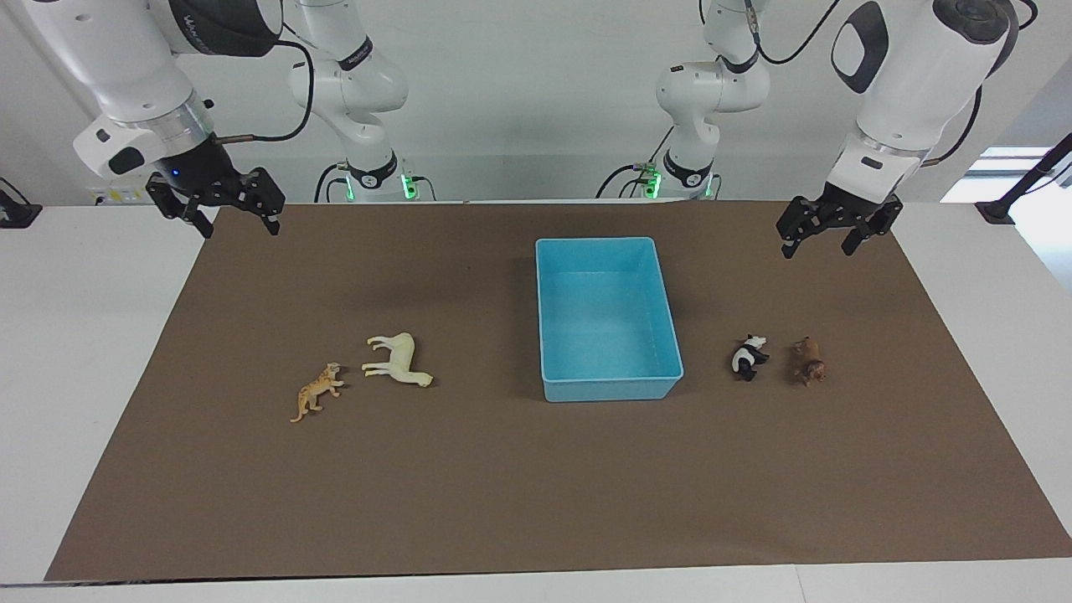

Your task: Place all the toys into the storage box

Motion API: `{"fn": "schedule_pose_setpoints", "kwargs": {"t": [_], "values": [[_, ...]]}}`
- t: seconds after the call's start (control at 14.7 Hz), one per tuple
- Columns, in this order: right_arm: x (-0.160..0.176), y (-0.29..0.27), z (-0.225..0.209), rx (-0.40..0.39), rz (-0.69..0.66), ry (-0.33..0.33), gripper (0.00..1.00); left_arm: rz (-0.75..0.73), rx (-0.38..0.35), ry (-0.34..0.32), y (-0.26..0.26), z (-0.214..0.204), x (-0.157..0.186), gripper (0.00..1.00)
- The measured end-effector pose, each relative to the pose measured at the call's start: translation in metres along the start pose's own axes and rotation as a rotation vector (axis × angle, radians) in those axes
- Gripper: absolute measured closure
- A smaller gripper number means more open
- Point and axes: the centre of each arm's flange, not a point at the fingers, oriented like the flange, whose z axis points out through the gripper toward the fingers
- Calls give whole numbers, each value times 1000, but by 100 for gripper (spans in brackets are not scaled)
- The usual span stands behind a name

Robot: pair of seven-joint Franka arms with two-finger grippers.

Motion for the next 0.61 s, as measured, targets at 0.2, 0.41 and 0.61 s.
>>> {"fn": "schedule_pose_setpoints", "kwargs": {"t": [0.2,0.41,0.61], "values": [[-1,3,3,1,5,-10,0,0,0,0,0,0,0,0],[-1,4,7,2,7,-19,0,1,0,-1,0,1,0,0],[3,3,8,-1,6,13,0,1,-1,20,1,9,3,0]]}}
